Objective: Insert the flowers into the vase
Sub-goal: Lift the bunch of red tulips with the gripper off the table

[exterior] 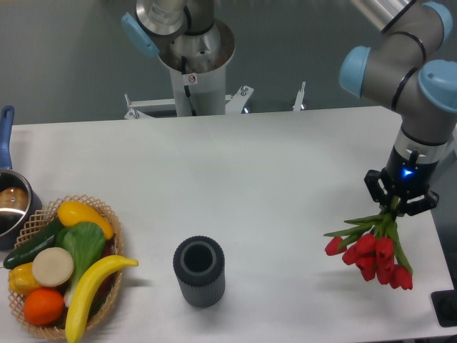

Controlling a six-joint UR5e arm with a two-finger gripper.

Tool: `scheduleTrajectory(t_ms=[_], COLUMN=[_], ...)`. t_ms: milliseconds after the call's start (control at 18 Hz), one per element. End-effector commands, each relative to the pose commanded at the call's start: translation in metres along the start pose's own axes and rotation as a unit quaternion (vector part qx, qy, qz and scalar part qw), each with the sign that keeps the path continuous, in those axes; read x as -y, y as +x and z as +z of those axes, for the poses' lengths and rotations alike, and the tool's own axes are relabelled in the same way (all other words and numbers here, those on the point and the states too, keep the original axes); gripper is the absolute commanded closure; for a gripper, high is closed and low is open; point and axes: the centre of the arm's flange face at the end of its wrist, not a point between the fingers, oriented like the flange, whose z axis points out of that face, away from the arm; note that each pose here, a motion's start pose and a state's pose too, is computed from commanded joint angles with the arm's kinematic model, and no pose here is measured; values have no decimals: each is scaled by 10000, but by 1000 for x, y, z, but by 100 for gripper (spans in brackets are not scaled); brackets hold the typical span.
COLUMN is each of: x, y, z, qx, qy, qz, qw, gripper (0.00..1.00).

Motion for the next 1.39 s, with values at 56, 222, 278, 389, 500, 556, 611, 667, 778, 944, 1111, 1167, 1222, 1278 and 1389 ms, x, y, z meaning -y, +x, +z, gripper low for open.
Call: scheduleTrajectory(t_ms=[56,222,278,389,500,556,611,667,778,944,1111,1167,1222,1278,1389], x=[-3,-15,-12,-5,7,13,18,25,36,47,69,74,78,85,94], y=[-1,-6,-5,-1,5,8,11,15,24,36,38,39,42,46,53], z=[-1,-12,-24,-25,-25,-30,-38,-47,-40,-26,-30,-28,-26,-22,-19], qx=[5,-225,-206,-234,-398,-511,-595,-664,-831,-1062,-1892,-2053,-2086,-2123,-2146], qy=[4,417,559,677,1209,1621,2037,2398,2936,3586,4733,4895,4918,4935,5004], qz=[-22,-305,-337,-463,-643,-731,-816,-920,-977,-906,-1361,-1424,-1392,-1333,-1208], qw=[10000,9984,9977,9964,9898,9827,9738,9642,9473,9230,8495,8355,8338,8328,8300], gripper=[100,100,100,100,100,100,100,100,100,100,100,100,100,100,100])
